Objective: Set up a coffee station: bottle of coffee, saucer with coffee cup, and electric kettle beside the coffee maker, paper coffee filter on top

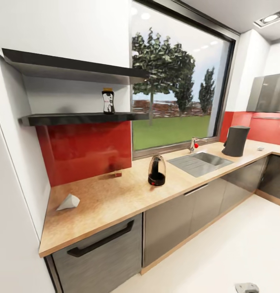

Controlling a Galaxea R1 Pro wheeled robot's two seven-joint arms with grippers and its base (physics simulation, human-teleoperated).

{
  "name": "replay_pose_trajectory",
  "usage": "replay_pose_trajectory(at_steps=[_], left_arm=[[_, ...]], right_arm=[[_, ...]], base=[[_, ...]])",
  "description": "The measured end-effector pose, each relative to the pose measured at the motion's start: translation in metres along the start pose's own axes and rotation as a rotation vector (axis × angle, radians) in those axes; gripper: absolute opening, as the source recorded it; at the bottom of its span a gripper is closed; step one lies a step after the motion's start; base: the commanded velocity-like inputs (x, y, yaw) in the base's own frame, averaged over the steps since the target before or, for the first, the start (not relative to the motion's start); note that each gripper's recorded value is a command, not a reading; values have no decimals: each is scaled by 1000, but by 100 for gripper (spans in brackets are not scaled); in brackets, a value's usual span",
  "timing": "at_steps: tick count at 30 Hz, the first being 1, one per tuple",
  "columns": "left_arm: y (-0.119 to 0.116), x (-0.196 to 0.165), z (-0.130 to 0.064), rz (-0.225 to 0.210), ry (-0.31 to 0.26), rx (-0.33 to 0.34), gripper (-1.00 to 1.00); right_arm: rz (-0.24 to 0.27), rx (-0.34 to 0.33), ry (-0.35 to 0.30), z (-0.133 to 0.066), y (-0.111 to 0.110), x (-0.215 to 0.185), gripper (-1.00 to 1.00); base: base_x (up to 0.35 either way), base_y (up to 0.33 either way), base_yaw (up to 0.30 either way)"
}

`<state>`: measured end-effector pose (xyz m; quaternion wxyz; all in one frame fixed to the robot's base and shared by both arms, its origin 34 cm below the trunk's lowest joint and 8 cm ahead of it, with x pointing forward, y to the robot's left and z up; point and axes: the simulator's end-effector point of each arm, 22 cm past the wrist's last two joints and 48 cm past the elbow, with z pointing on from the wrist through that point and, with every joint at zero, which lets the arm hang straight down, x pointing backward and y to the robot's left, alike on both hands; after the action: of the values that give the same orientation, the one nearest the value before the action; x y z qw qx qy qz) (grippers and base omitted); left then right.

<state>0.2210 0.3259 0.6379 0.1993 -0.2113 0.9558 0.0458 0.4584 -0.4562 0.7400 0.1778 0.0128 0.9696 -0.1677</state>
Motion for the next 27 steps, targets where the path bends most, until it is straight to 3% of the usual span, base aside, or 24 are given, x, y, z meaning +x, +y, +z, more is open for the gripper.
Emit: replay_pose_trajectory(at_steps=[2,6,11,19,27], left_arm=[[-1,-1,0,4,0,5,100],[-8,-2,0,7,-6,17,100],[-18,-4,-1,9,-37,29,100],[-32,2,-4,11,-37,46,100],[-29,0,-4,0,-57,36,100]], right_arm=[[-34,-9,-7,6,5,44,-100],[-56,-56,-46,7,20,71,-100],[-58,-103,-88,6,33,67,-100],[-57,-108,-107,7,36,65,-100],[-57,-108,-110,9,36,67,-100]], base=[[0,0,-160],[0,0,-83],[0,0,-8],[0,0,0],[0,0,0]])
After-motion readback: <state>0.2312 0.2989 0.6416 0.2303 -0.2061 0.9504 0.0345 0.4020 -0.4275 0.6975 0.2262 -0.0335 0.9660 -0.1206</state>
